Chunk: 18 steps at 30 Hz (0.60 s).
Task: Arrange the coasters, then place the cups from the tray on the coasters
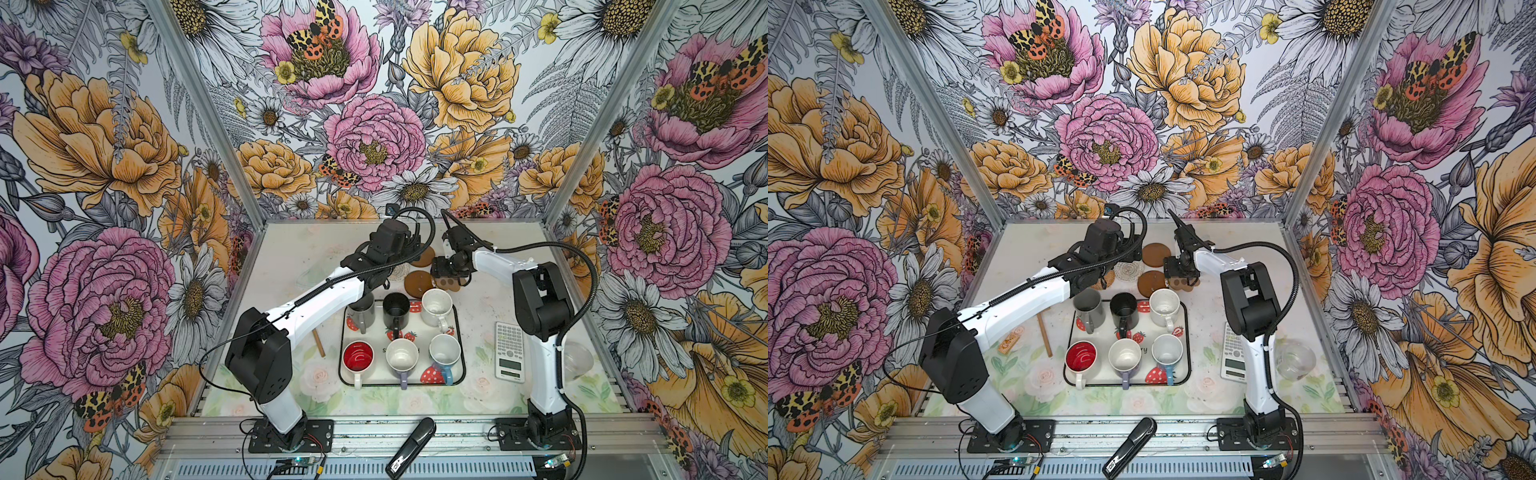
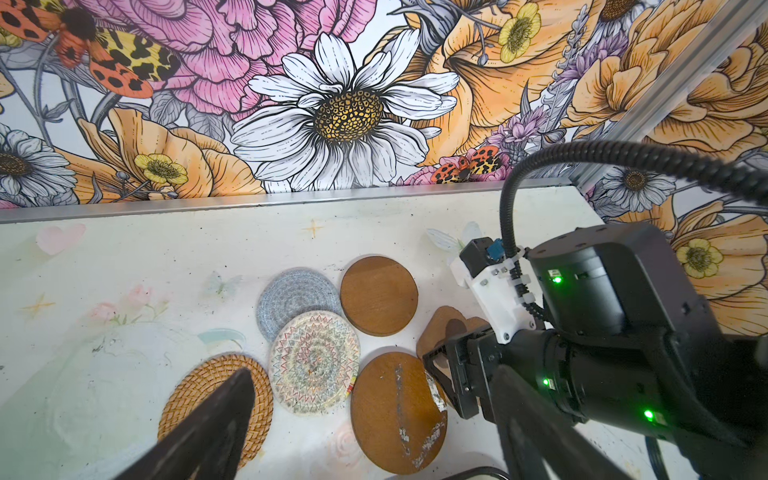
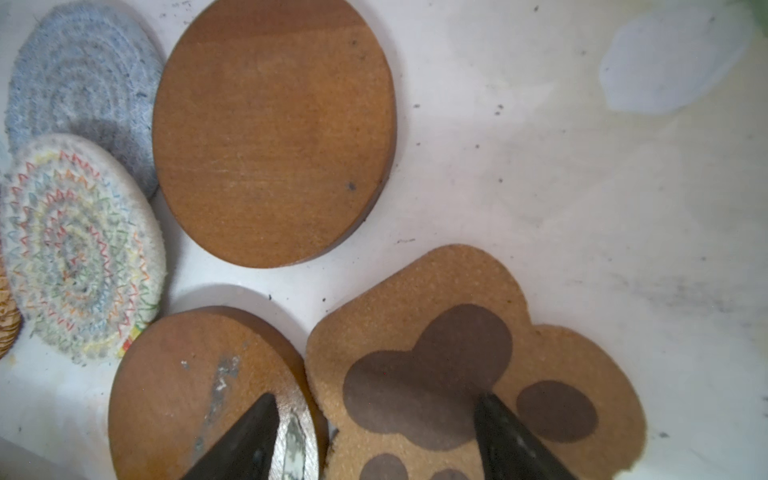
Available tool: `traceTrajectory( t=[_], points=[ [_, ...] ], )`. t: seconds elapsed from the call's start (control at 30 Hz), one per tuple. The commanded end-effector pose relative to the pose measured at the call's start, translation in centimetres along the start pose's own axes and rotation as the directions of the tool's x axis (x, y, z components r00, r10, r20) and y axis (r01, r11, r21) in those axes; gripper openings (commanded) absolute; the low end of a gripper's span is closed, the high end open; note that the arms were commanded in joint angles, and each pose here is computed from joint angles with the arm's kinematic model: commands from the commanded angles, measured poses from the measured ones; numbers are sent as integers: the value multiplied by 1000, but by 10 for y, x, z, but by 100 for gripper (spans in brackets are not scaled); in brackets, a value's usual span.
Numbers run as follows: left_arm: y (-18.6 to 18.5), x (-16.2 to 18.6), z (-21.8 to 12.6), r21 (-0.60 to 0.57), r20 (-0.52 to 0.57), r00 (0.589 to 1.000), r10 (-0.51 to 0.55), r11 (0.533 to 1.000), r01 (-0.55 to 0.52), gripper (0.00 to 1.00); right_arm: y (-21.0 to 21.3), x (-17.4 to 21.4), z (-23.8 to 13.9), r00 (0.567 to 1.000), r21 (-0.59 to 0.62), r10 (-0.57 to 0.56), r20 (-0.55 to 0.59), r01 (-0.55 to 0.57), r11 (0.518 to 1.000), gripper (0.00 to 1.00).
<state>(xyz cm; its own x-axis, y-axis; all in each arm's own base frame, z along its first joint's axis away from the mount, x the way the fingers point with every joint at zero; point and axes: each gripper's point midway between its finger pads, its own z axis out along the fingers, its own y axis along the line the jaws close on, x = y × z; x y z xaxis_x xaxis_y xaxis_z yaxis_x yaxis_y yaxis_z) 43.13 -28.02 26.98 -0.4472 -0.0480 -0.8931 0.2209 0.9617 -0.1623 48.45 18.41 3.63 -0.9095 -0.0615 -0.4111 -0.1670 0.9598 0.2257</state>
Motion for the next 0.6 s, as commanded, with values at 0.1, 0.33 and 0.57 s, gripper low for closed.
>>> traceTrajectory(
  t=[0.1, 0.33, 0.57],
  points=[
    [-5, -7, 3, -13, 11, 1000, -15, 1000, 15, 90, -11, 14, 16, 997, 75, -6, -73, 11, 997, 77],
    [-6, -4, 2, -15, 7, 1000, -4, 1000, 4, 90, -26, 25, 14, 993, 164, -27, -116, 46, 985, 77],
    [-1, -4, -3, -29, 12, 1000, -1, 1000, 2, 90, -37, 27, 10, 991, 202, -20, -130, 47, 978, 77]
  ],
)
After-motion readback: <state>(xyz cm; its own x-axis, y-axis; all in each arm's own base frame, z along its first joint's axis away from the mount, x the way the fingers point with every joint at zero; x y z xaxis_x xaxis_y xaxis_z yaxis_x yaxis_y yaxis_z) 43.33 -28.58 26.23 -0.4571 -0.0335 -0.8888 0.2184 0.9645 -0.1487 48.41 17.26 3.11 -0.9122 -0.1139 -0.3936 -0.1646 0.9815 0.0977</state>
